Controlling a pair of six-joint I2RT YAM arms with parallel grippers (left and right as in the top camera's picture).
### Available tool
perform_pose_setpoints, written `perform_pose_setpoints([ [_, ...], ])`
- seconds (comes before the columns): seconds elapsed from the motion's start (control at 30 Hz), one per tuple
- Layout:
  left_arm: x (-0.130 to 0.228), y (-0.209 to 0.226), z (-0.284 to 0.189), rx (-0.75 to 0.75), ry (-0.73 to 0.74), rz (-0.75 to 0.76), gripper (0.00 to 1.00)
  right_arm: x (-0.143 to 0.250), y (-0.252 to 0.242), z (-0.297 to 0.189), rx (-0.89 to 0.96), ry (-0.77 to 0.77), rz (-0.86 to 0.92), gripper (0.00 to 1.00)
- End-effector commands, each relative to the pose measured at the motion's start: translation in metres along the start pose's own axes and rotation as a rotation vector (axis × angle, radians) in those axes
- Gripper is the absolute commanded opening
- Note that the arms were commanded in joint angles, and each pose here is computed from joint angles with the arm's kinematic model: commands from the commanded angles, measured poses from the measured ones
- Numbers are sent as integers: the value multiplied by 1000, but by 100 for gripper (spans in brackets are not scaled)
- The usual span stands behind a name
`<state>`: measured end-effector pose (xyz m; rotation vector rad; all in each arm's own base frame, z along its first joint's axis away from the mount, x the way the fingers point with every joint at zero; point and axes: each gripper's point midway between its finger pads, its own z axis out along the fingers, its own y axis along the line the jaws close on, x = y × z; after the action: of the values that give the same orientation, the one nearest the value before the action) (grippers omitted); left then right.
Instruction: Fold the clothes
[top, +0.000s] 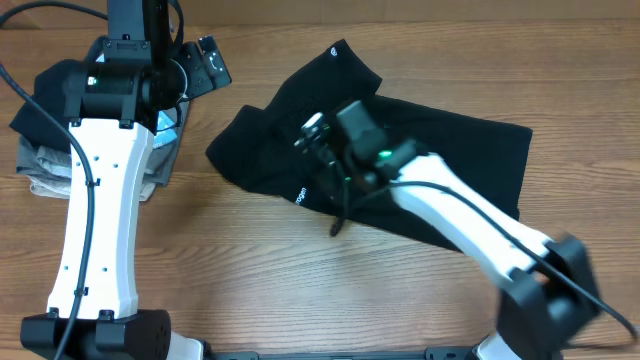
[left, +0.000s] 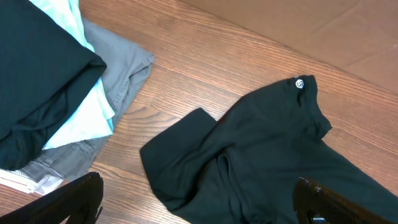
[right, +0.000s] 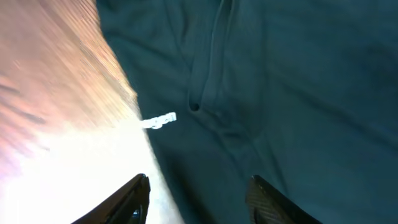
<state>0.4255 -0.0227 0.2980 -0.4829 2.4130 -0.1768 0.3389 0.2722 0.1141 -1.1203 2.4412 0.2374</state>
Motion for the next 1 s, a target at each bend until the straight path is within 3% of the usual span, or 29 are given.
perform_pose_setpoints([
  [0.0, -1, 2, 2, -17, -2, 2, 100, 3, -22, 24, 139, 54, -96, 58],
  [0.27, -1, 2, 2, -17, -3, 2, 100, -10, -23, 46, 145, 6, -135, 59],
  [0.97, -1, 2, 2, -17, -2, 2, 100, 3, -2, 93, 11, 38, -167, 59],
])
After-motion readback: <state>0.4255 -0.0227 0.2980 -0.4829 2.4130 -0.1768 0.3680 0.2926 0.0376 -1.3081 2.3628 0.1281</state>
